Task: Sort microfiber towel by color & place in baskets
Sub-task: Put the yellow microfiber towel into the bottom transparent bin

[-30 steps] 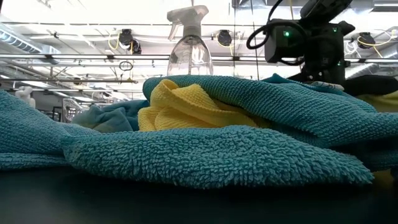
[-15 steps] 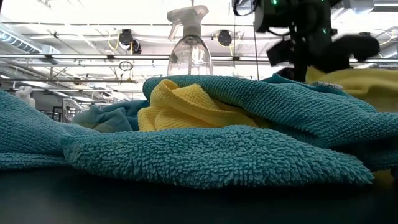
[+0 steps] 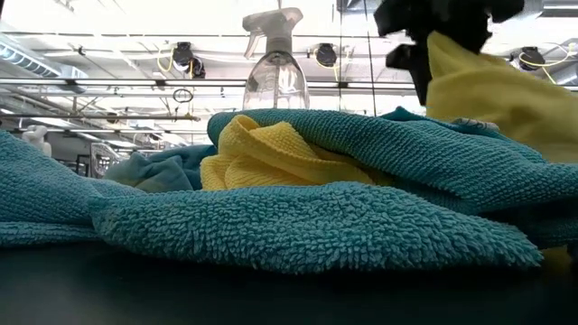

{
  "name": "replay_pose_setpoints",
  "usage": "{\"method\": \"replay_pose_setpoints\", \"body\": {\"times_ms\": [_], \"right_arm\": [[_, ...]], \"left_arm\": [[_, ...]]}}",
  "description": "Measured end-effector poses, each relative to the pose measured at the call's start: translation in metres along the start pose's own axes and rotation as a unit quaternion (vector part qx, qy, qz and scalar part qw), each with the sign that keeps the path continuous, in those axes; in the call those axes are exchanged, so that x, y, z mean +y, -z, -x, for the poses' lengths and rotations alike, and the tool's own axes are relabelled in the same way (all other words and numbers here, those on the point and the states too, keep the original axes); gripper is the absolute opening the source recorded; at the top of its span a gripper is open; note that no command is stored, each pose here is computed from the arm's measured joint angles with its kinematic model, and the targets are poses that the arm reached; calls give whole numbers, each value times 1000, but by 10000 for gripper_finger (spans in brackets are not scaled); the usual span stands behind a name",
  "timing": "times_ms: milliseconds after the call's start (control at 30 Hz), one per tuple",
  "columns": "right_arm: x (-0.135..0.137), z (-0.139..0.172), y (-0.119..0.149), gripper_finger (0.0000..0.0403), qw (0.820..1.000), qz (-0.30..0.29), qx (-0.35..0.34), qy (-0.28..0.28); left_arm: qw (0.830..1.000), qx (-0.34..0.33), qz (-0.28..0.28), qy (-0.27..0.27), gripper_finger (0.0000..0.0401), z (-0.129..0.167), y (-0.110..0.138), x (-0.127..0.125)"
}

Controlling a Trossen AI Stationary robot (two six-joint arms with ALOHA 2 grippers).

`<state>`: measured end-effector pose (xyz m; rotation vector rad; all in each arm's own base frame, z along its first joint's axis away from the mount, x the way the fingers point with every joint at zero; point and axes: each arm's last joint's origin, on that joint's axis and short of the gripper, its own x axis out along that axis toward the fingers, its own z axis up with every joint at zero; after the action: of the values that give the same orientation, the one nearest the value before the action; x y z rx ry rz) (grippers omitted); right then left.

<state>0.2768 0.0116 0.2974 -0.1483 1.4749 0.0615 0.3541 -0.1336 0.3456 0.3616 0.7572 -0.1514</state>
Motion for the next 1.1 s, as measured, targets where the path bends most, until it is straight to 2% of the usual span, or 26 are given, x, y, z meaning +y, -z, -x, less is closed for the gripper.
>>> {"method": "replay_pose_setpoints", "body": {"times_ms": [300, 1100], "right_arm": [[-1, 31, -2, 217, 1000, -7, -25, -1], [20, 82, 1, 217, 997, 27, -70, -2]], "left_arm": [[1000, 0, 0, 0, 231, 0, 0, 0], [1000, 0, 0, 0, 231, 0, 0, 0]]}}
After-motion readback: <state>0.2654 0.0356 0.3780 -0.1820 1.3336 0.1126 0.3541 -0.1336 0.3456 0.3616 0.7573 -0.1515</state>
